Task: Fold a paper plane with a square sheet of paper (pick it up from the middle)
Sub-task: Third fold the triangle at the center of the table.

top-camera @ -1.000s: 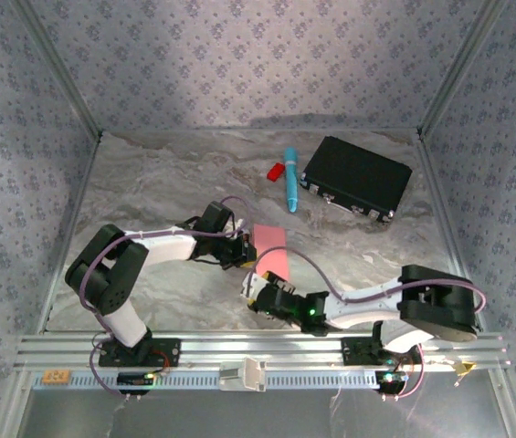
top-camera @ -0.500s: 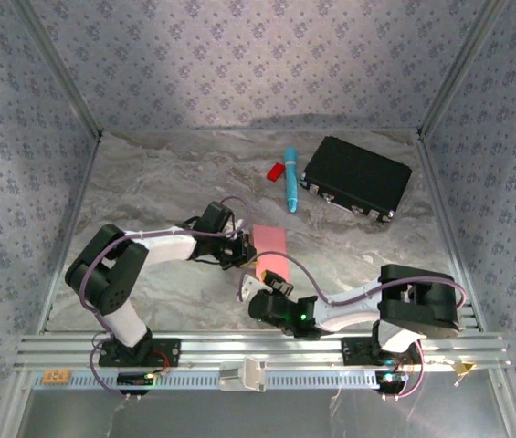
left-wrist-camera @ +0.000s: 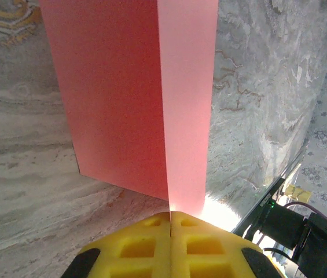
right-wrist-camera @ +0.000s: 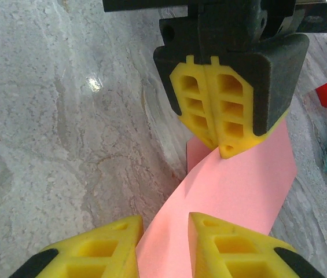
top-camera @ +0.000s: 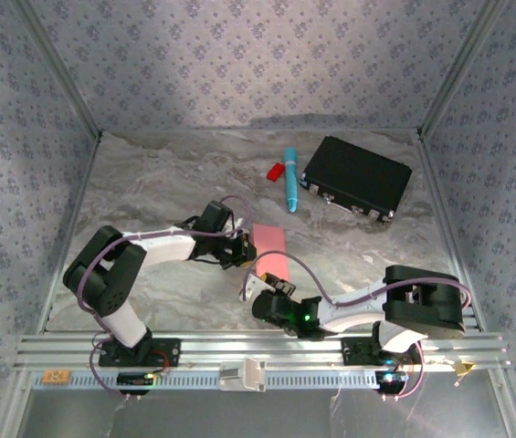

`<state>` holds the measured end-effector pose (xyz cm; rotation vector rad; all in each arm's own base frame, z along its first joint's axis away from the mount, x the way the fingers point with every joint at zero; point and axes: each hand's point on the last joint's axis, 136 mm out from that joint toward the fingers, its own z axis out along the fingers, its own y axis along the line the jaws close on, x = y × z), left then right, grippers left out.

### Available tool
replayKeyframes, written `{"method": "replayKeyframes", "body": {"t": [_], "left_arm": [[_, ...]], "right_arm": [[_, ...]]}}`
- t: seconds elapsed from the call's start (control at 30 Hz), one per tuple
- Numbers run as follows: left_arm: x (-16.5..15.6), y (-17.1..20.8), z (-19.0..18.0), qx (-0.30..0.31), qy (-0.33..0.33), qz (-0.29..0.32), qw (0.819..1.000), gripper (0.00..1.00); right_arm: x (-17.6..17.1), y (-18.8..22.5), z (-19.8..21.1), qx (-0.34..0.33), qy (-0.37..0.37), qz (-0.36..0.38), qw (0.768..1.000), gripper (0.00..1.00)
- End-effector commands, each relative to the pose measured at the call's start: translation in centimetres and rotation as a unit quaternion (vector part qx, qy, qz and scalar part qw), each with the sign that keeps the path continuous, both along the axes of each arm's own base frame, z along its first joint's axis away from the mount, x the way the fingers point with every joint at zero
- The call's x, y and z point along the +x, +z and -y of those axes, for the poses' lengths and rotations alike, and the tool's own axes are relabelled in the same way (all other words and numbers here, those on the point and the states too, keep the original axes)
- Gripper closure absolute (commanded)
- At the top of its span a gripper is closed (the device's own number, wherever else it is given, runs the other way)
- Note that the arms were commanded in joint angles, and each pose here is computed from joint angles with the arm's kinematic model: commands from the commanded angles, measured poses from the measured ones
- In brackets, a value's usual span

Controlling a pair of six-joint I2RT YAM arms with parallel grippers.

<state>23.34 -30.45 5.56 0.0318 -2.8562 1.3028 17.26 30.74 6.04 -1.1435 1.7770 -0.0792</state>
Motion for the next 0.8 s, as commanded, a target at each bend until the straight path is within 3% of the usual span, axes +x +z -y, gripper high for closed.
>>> {"method": "replayKeyframes", "body": {"t": [0.0, 0.47, 0.77], "left_arm": [[0.12, 1.31, 0.05, -0.011, -0.003, 0.005, 1.000, 0.99], [0.29, 1.12, -0.16, -0.003, 0.003, 0.007, 1.000, 0.99], [0.27, 1.07, -0.32, 0.000, 0.003, 0.008, 1.000, 0.99]], "right_arm": [[0.15, 0.68, 0.40, 0.016, -0.015, 0.009, 1.000, 0.73], [0.27, 0.60, 0.93, 0.024, -0.026, 0.000, 0.999, 0.82], [0.45, 0.92, 0.99, 0.036, -0.031, -0.009, 0.999, 0.93]]}}
